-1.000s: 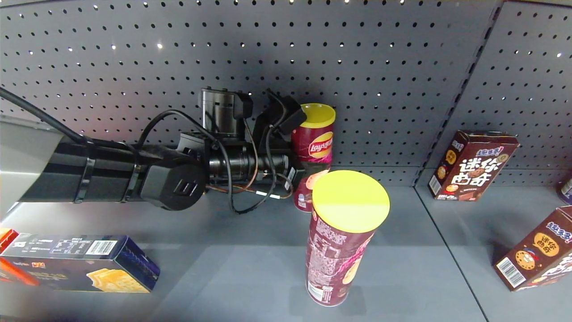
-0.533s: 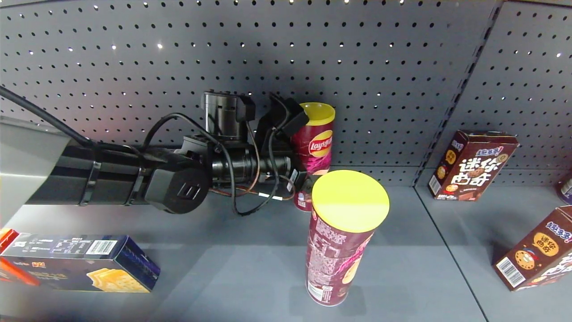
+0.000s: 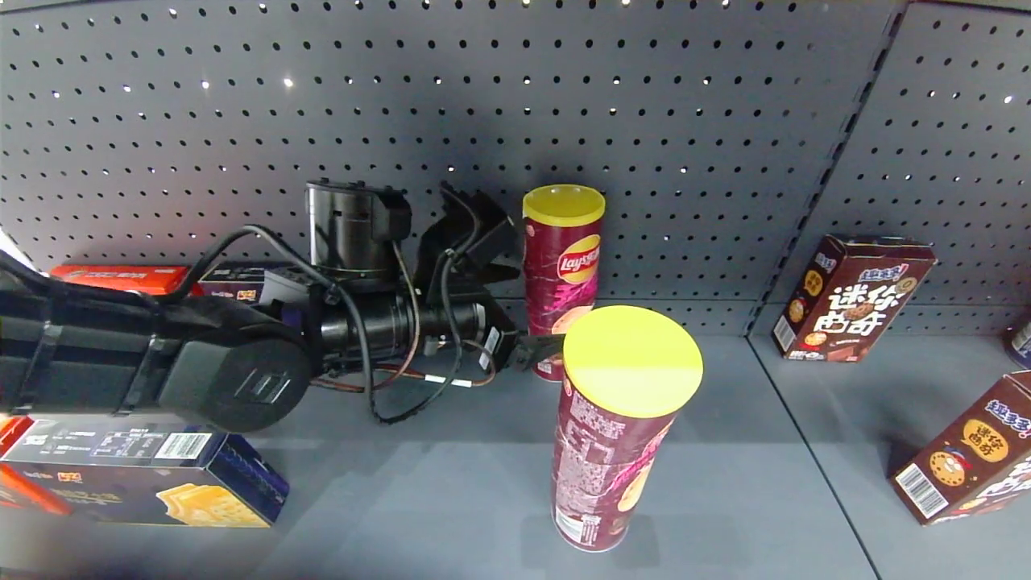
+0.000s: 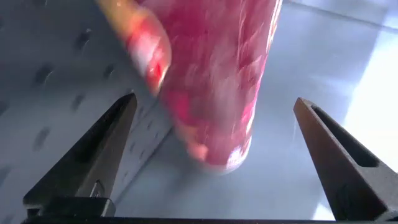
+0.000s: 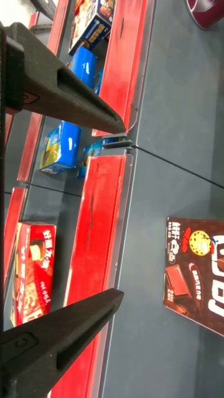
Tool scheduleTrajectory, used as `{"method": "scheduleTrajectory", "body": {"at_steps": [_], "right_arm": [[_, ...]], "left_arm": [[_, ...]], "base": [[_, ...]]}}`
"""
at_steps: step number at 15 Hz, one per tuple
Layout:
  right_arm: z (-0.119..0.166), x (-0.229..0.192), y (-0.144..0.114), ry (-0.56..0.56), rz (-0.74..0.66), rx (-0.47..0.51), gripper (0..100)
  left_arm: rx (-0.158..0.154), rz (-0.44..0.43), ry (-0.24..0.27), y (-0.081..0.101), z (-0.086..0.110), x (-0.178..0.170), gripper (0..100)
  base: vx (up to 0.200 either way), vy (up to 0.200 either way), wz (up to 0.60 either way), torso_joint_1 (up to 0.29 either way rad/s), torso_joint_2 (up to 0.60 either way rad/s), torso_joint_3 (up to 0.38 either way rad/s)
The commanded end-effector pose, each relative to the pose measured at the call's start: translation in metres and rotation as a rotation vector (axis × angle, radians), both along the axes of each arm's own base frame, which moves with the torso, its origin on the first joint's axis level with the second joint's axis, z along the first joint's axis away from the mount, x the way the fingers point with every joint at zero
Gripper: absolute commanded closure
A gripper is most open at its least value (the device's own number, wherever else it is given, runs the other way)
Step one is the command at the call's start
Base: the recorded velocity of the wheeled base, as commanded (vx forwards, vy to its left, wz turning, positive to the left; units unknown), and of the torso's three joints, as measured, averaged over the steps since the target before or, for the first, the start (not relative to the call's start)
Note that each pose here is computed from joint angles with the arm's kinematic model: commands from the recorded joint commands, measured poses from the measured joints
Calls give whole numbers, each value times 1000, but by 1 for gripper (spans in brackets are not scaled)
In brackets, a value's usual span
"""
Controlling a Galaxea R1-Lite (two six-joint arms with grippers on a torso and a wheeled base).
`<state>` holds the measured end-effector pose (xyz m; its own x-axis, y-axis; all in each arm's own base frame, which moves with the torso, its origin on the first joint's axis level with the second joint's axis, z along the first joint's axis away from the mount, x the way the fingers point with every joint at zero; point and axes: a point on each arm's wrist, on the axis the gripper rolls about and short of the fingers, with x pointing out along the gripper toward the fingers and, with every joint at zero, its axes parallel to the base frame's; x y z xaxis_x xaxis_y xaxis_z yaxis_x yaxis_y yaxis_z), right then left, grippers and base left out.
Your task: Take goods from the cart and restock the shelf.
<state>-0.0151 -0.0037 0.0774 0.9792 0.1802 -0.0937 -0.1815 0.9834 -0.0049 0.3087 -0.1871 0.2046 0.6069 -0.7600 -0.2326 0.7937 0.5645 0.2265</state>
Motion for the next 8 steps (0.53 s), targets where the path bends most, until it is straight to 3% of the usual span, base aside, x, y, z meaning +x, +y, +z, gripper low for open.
{"method": "scheduleTrajectory", "body": {"at_steps": [1,8], "right_arm": [[0,0,0,1,0,-1,0],[0,0,0,1,0,-1,0]], "left_arm": [[0,31,-11,11,6,-20,0],[19,159,-48,11,9,-30,0]], "base": [[0,0,0,0,0,0],[0,0,0,0,0,0]]}}
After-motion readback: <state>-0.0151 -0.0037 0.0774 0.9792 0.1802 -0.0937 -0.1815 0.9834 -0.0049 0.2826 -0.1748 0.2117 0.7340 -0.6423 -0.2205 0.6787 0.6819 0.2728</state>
